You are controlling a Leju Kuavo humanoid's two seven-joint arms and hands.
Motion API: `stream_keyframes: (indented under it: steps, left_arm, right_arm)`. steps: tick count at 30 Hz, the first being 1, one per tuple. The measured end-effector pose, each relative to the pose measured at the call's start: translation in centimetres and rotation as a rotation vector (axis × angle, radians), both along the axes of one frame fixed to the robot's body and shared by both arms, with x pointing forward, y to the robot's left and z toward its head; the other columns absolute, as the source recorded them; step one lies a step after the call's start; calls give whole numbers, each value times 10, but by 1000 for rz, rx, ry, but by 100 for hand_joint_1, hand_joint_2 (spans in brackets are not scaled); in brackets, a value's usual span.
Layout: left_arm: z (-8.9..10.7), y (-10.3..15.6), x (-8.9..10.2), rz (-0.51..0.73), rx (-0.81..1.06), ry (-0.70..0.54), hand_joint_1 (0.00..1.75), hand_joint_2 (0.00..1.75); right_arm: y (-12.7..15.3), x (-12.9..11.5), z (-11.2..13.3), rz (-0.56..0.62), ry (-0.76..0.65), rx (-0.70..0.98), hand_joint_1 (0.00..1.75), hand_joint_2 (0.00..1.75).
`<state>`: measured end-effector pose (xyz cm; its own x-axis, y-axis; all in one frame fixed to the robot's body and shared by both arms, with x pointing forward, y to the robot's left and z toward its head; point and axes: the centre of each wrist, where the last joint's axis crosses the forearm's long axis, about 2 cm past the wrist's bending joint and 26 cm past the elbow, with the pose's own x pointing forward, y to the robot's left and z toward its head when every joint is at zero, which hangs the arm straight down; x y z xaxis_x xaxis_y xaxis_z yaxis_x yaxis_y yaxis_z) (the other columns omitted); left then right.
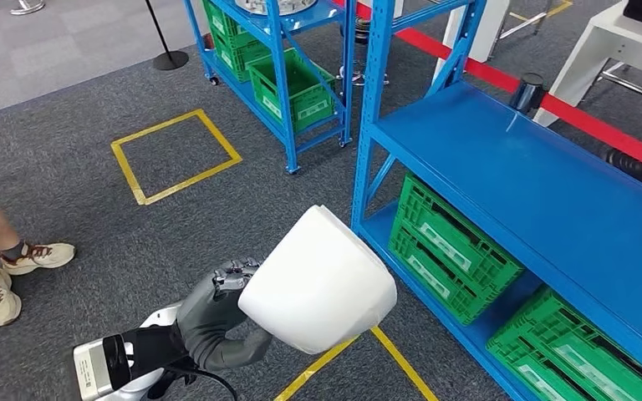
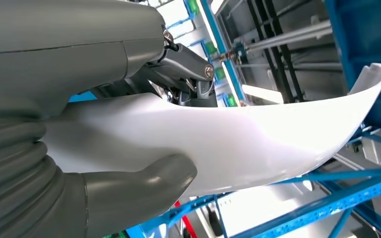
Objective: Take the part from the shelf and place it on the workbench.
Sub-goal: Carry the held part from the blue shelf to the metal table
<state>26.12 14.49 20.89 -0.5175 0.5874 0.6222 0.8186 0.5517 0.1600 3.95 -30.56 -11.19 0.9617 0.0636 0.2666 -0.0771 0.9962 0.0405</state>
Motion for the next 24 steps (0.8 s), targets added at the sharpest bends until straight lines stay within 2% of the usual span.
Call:
stream_keyframes:
  steps: [13, 24]
  left_arm:
    - [-3, 11, 1, 69, -18, 0, 175, 175]
    - [3, 16, -6, 112, -11, 3, 175, 175]
  right_arm:
    - [-21, -4, 1, -150, 257, -148, 0, 0]
    - [-43, -7, 2, -275, 293, -227, 0, 0]
